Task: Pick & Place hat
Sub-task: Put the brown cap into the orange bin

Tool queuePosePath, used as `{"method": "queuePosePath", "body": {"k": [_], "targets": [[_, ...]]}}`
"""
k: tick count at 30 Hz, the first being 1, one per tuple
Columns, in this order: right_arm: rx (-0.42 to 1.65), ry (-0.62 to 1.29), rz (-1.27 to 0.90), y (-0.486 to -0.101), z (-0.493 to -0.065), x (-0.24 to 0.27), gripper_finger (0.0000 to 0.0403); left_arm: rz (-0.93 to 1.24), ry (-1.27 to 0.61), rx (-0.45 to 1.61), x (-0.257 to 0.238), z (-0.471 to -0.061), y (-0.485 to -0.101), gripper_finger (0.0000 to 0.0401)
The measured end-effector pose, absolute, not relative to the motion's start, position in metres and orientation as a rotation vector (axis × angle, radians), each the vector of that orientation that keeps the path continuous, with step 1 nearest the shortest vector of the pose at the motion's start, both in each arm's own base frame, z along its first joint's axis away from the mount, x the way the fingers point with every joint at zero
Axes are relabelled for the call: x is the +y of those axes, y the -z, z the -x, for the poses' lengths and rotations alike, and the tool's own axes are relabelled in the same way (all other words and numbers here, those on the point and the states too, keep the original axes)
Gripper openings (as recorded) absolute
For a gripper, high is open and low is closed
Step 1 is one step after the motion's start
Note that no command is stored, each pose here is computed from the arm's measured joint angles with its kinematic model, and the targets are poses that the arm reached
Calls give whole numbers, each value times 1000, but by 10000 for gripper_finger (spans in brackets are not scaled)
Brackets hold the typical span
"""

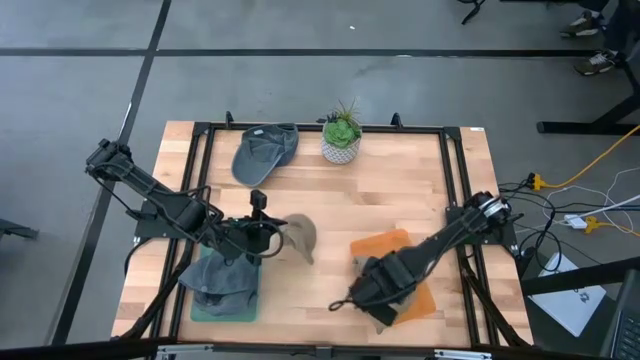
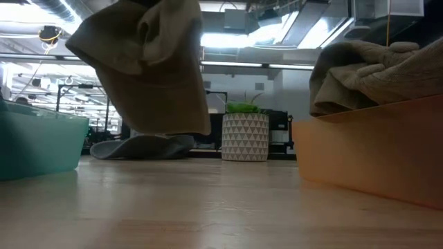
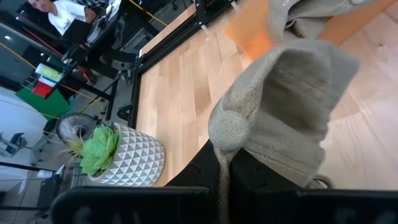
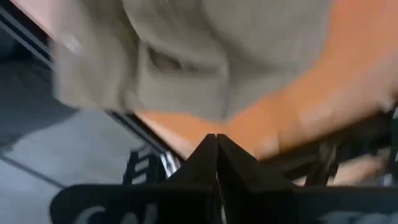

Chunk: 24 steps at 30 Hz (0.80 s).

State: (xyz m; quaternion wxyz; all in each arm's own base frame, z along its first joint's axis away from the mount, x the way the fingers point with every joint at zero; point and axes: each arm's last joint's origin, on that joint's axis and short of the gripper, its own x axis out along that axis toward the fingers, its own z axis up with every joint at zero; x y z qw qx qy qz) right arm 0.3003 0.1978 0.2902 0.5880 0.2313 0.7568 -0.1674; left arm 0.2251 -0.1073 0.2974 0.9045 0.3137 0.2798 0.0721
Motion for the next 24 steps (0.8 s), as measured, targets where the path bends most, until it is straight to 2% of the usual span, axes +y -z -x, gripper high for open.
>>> {"method": "queuePosePath", "body": {"k": [6,10,17,24], "targets": [[1945,474,-588,-264,-278,215,6,-648,-147,578,-107,-225,-297,5],[1974,572,-595,-253,-267,223,4,-647,-146,578,-107,-225,-297,4],[1891,707,-563,-247,-254,236,3,-644,-134,579,-108,-225,-297,4],[1699,840,-588,-246,-243,251,2,-644,-134,579,-108,-225,-297,4]]}}
